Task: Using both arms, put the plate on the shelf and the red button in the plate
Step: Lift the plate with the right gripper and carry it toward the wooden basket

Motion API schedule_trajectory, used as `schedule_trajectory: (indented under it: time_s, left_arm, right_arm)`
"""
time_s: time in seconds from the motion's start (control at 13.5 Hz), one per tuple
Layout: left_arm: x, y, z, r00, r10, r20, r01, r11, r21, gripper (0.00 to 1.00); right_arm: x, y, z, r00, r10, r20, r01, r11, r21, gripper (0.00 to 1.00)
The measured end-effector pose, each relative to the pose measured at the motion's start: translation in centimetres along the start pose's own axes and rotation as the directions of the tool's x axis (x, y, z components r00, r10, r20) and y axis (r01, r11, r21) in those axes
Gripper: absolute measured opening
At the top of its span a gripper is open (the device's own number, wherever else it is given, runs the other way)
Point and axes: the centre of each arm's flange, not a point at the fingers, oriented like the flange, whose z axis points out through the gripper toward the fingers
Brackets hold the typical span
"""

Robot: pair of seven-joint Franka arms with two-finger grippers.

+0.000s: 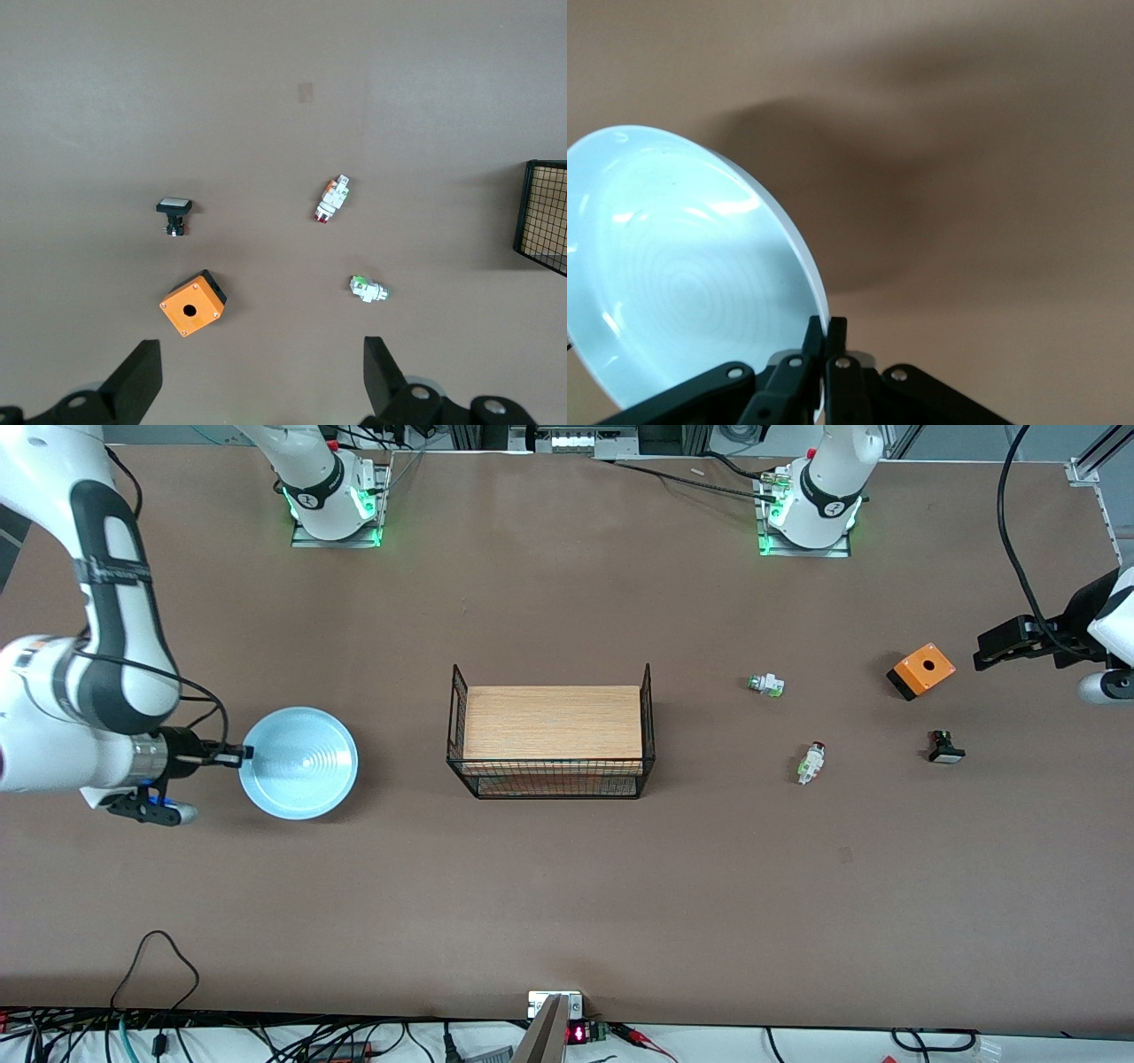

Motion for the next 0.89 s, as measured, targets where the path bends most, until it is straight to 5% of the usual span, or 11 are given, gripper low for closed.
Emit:
schedule_trajectory:
  time_s: [0.59, 0.89]
  left_arm:
    - [0.0, 0.0, 0.0, 1.0, -0.001, 0.0, 0.001, 1.0, 0.0, 1.0]
    - [0.1, -2.2, 0.1, 0.999, -0.037, 0.002, 0.037, 0.999, -0.004, 1.0]
  right_arm:
    - [-8.4, -4.0, -9.1, 0.984, 0.132, 0.122, -0.141, 0.987, 0.071, 0.03]
    - [-13.6, -12.5, -12.9, 0.97, 0.216, 0.11, -0.219, 0.976, 0.015, 0.03]
